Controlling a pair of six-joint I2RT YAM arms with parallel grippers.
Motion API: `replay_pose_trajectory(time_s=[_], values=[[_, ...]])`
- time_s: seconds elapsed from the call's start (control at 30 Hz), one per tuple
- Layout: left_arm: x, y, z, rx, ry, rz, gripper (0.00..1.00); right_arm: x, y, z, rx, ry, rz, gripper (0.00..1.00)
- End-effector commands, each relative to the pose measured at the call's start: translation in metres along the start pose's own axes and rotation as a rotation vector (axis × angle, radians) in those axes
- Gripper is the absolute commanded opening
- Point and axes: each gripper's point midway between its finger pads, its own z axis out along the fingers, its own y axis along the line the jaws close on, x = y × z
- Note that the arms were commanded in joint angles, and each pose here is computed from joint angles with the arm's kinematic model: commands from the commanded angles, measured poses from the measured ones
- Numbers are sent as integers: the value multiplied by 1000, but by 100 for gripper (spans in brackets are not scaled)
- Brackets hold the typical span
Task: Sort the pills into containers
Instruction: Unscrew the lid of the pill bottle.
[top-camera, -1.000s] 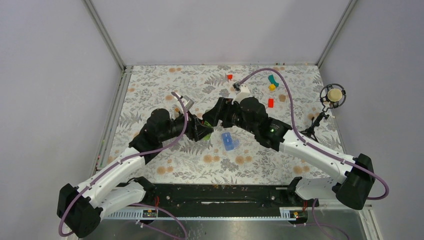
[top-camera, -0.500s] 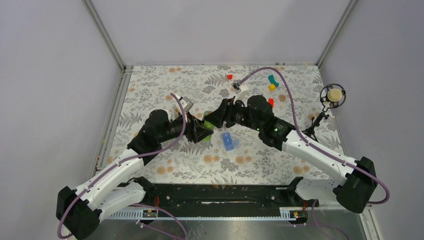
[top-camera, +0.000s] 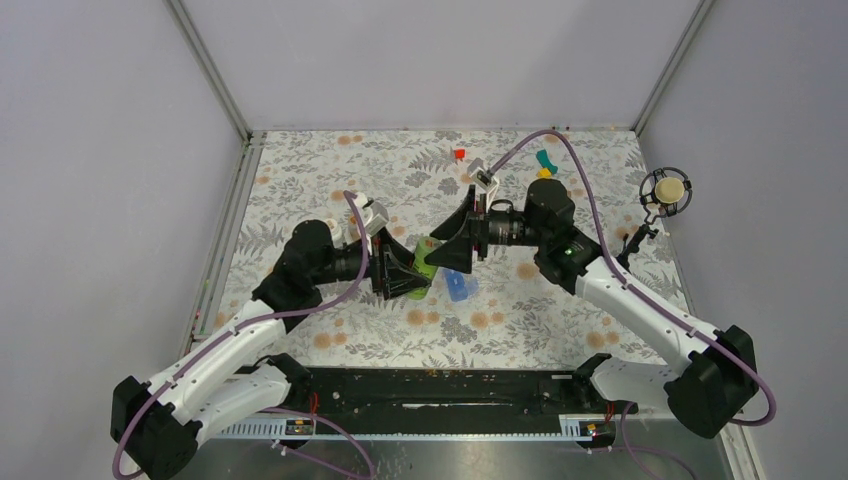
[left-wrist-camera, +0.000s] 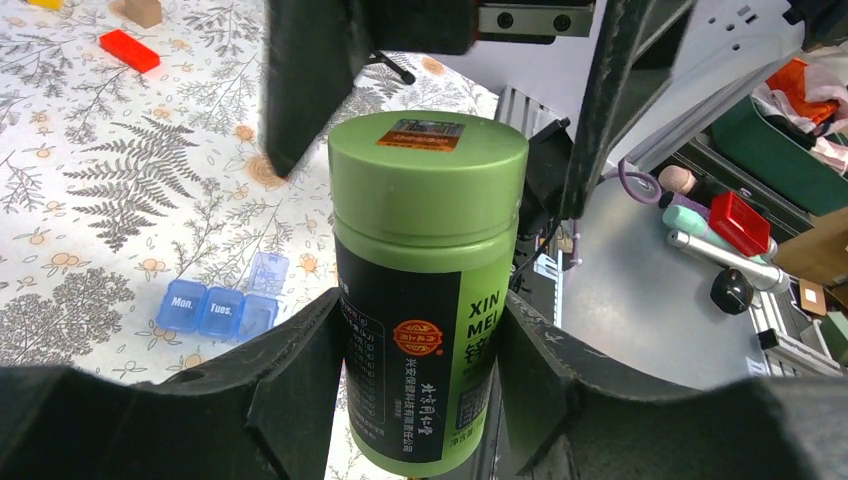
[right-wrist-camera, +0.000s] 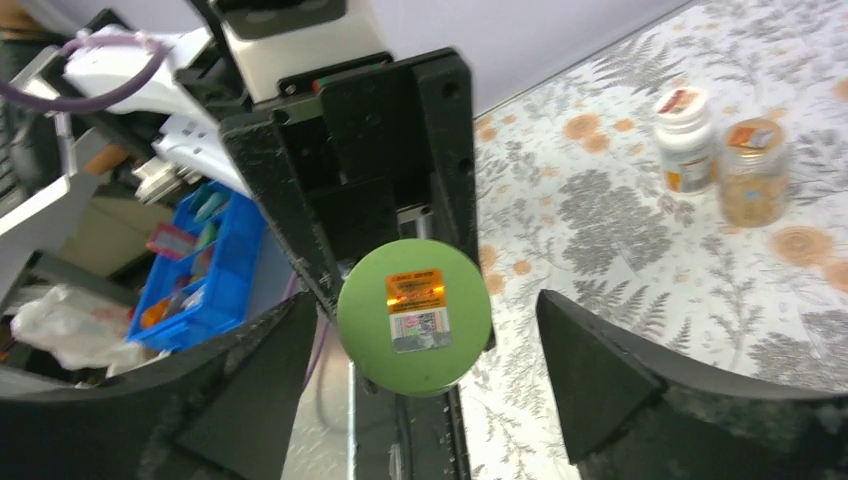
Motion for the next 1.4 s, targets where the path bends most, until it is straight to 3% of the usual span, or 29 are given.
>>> replay_pose_trajectory(time_s=[0.0,0.17,0.47,0.7,0.8,0.83,0.87,0.97,1.13,1.3,1.33,1.37], values=[[-33,0,-3,-32,-99,84,0,-30,-23,-4,196,-94,-2,97],[-34,13,-4,-105,-113,96,0,-28,-50,-6,462,-175,208,99],[-33,33,-3,-197,-100,80,0,-26,-44,5,571,-212,253,97],[-26,33,0,-182,-79,62,0,-33,-35,8,505,-250,208,55],[-24,31,2,-162,-74,58,0,-30,-9,15,354,-166,100,39],[-22,31,2,-155,-66,54,0,-27,-2,15,313,-135,54,22],[-21,29,3,-145,-61,54,0,-22,3,15,277,-102,15,13],[-20,23,5,-100,-52,61,0,-5,7,6,230,-9,-85,1],[-18,7,7,-5,-22,65,0,21,4,-21,100,125,-127,6],[-20,-14,5,109,-1,80,0,22,4,-39,2,176,-106,14],[-21,-16,5,117,0,83,0,22,5,-40,-9,186,-107,20],[-21,-17,5,119,1,84,0,22,5,-40,-14,194,-117,37]])
